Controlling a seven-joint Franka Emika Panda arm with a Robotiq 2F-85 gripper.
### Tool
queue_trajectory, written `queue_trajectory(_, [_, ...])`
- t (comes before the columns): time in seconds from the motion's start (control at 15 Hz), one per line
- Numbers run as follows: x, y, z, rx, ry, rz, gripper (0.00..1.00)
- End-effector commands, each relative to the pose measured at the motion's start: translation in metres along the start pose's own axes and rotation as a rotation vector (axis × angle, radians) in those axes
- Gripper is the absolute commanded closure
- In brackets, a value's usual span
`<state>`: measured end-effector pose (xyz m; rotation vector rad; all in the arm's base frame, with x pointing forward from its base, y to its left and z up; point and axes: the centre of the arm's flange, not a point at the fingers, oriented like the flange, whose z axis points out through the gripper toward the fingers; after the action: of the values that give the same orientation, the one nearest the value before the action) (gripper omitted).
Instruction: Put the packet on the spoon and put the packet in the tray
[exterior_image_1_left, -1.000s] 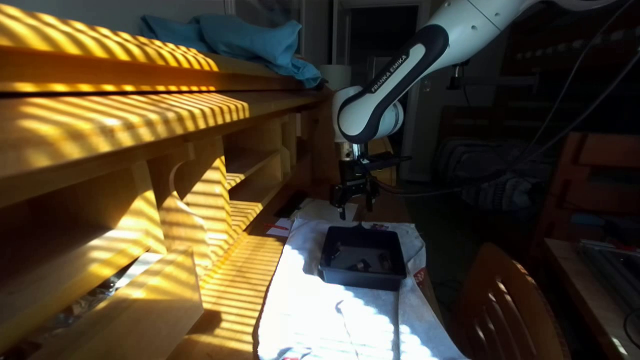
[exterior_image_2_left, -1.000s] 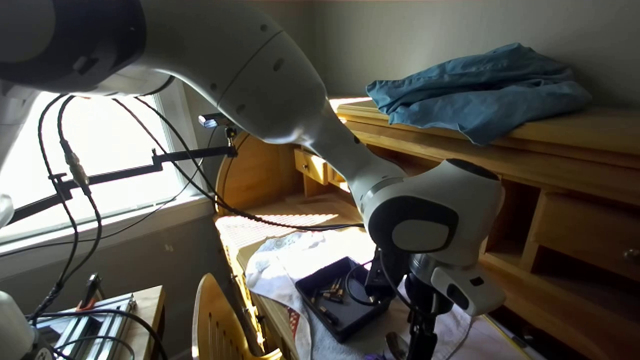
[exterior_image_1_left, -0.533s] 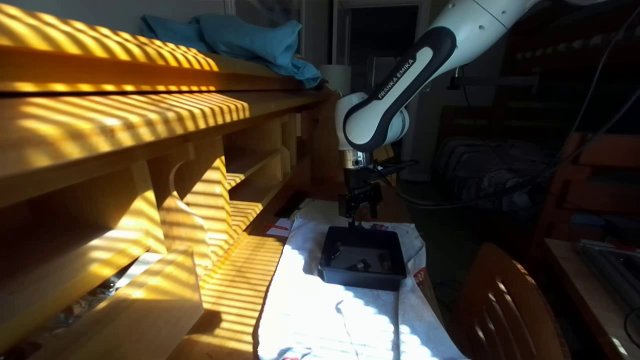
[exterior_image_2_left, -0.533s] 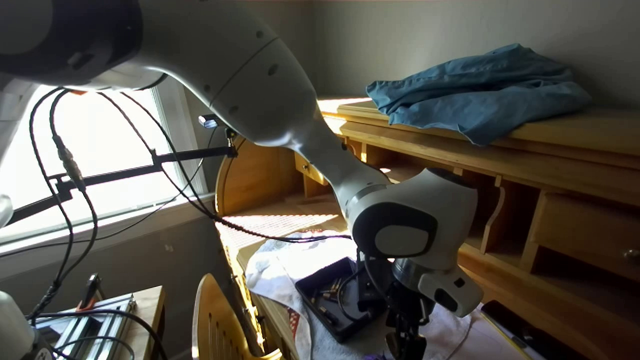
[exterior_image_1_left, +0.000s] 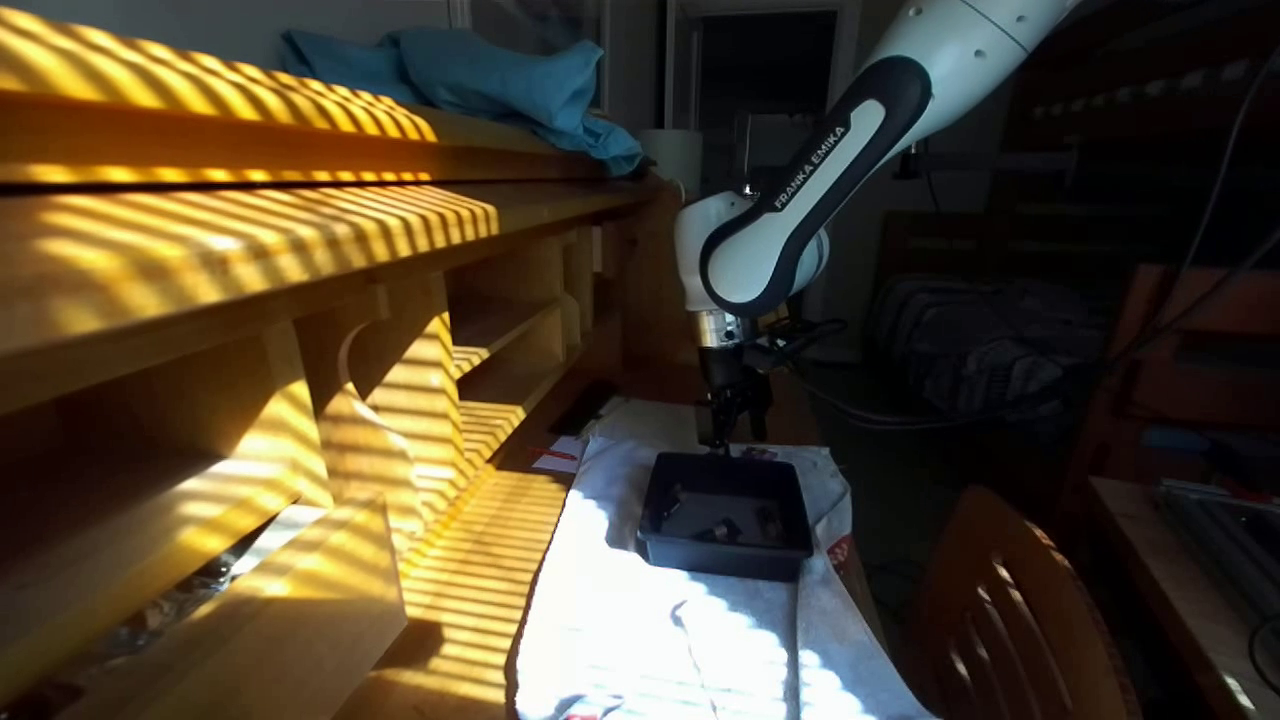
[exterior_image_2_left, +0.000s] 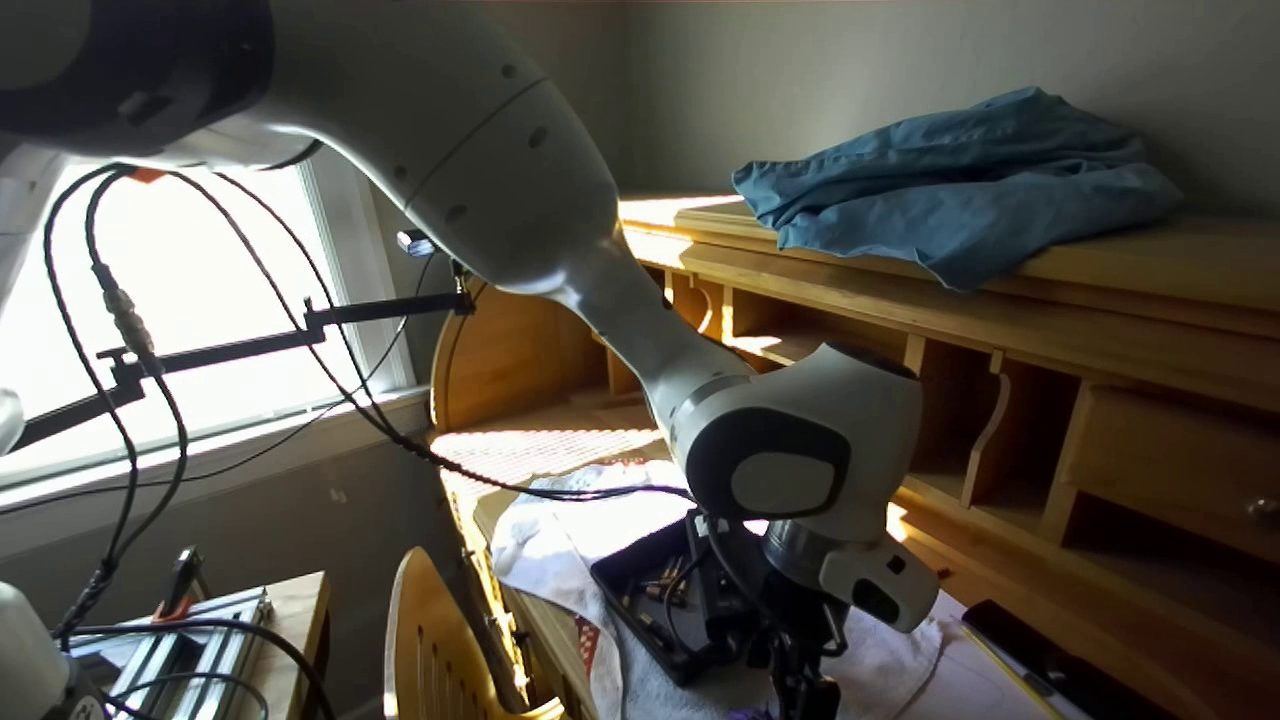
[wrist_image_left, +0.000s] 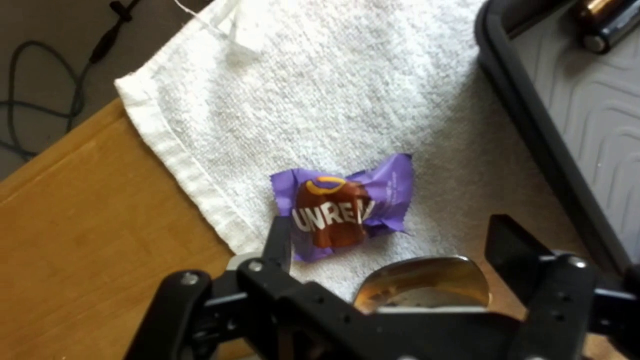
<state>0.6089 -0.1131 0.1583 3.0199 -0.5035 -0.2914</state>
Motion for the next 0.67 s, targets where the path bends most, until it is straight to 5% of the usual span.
queue_trajectory(0.0, [-0.014, 0.002, -0.001, -0.055, 0.004, -0.048, 0.00])
queue_trajectory(0.27, [-0.013, 0.001, 0.004, -0.089, 0.006, -0.070, 0.04])
queue_trajectory(0.33, [-0.012, 0.001, 0.005, -0.094, 0.006, -0.074, 0.19])
queue_trajectory(0.6, [-0.011, 0.002, 0.013, -0.112, 0.000, -0.077, 0.50])
